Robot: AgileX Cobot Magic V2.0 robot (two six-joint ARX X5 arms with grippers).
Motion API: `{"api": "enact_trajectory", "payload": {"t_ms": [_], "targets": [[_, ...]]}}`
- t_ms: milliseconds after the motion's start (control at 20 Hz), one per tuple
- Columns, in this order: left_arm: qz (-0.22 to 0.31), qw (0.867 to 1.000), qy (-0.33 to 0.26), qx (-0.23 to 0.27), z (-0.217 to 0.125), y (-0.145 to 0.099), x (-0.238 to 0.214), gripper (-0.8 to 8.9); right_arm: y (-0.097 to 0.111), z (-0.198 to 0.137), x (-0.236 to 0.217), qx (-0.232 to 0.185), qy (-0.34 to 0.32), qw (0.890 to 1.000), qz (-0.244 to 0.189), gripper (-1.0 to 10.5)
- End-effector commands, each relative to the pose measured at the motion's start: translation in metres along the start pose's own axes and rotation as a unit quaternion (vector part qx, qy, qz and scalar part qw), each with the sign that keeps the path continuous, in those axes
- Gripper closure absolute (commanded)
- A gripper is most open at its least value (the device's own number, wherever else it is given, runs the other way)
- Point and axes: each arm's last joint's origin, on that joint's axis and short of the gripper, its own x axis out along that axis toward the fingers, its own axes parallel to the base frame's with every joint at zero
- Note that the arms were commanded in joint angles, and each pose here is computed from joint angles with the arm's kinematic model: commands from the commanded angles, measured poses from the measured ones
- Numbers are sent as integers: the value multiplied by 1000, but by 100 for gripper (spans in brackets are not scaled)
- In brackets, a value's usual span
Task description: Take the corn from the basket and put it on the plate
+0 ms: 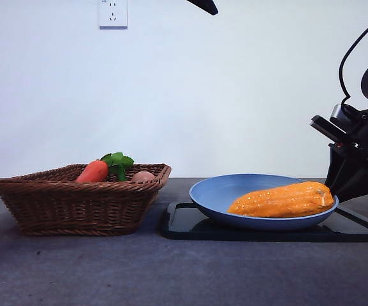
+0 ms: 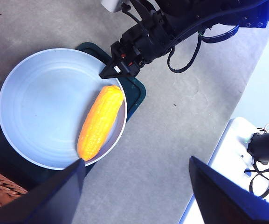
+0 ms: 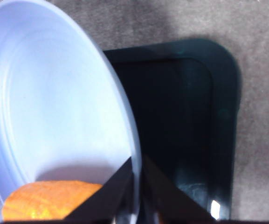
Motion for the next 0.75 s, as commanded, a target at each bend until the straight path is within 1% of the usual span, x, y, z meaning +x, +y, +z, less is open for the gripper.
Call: {"api": "enact_trajectory", "payload": {"t_ms": [50,100,150,300,450,650,750], "targets": [[-1,1000,-6,11,5,-2,2,449,-1,4,3,2,4,1000,1,802],[-1,1000,-5,11,5,-2,2,449,-1,4,3,3,6,1000,3,764],[-1,1000,-5,12,5,-2,2,449,-1,3,3,4,7,1000,3,751],[-1,1000,-4,12,4,-2,2,449,1,4,-1,4,3,1000,2,741],[-1,1000,-3,12,4,-2,2,449,6,5,-19,0,-19,1000,3,741],[-1,1000,-3,17,4,-2,2,449,25,2,-62,-22,-64,998,8,741],[-1,1000,-2,16,4,-2,2,449,41,-10,-88,-43,-74,996,9,741]]}}
